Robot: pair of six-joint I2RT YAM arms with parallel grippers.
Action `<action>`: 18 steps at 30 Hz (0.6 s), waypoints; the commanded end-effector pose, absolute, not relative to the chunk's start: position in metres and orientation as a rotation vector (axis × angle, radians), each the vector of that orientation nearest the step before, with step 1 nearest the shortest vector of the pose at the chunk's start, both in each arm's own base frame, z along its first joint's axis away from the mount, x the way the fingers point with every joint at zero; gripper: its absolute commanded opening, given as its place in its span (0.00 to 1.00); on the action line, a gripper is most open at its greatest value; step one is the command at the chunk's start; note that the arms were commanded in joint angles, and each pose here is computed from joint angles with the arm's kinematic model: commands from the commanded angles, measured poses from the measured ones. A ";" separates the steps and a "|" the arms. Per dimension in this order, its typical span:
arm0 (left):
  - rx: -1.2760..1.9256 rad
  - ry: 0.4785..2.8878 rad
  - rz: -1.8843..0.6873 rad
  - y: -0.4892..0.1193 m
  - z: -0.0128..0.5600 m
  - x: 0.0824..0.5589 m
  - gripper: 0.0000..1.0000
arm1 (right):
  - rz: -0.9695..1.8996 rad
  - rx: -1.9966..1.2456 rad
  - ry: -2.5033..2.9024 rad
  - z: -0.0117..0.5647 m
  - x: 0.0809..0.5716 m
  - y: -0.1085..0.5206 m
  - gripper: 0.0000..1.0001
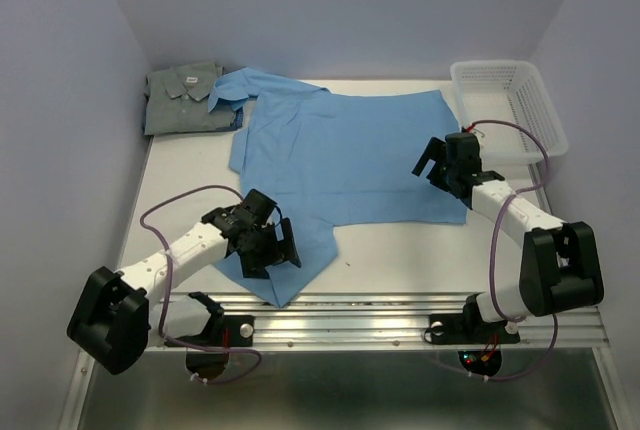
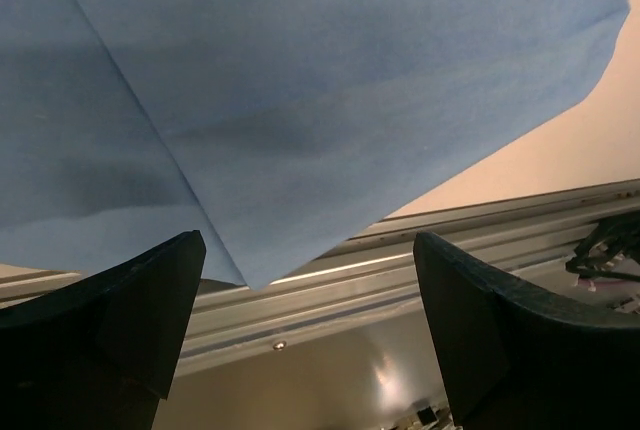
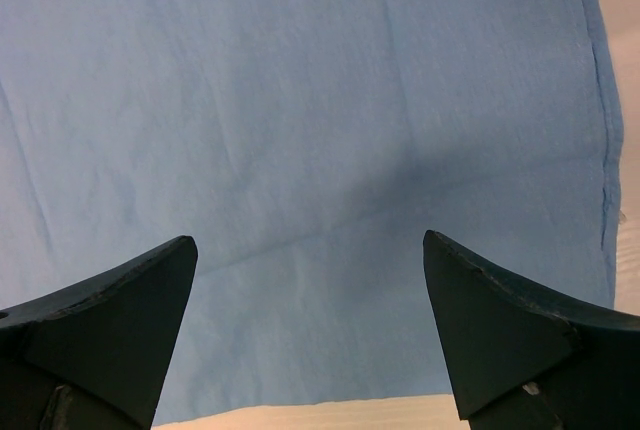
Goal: Fold and stack the long sleeve shirts
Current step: Fold the shirt
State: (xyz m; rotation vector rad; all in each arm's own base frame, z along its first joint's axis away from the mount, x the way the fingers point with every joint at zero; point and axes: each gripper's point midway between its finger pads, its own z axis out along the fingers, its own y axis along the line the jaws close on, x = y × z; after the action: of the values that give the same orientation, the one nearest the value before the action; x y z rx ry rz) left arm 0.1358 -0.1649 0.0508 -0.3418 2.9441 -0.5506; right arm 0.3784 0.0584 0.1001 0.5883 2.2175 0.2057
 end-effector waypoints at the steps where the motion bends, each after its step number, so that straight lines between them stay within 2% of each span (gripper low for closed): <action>1: -0.355 3.050 -0.605 -0.180 0.047 0.105 0.99 | 0.162 0.615 2.198 0.101 0.372 0.050 1.00; 4: -0.325 3.084 -0.592 -0.185 0.043 0.092 0.99 | 0.153 0.610 2.196 0.102 0.370 0.048 1.00; 9: -0.301 3.119 -0.408 -0.178 0.024 0.094 0.99 | 0.126 0.603 2.191 0.102 0.368 0.044 1.00; 15: -0.279 3.088 -0.227 -0.173 0.011 0.113 0.98 | 0.107 0.604 2.191 0.100 0.364 0.041 1.00; 17: -0.258 3.082 -0.250 -0.179 0.010 0.119 0.77 | 0.103 0.606 2.188 0.101 0.362 0.040 1.00; 18: -0.247 3.081 -0.258 -0.181 0.011 0.120 0.48 | 0.101 0.603 2.188 0.100 0.362 0.039 1.00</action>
State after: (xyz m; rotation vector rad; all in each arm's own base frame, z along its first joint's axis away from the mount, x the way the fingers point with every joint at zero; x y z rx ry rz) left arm 0.0880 -0.1725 0.0086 -0.2986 3.2025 -0.2597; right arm 0.3626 0.0460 0.0915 0.6024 2.2317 0.1285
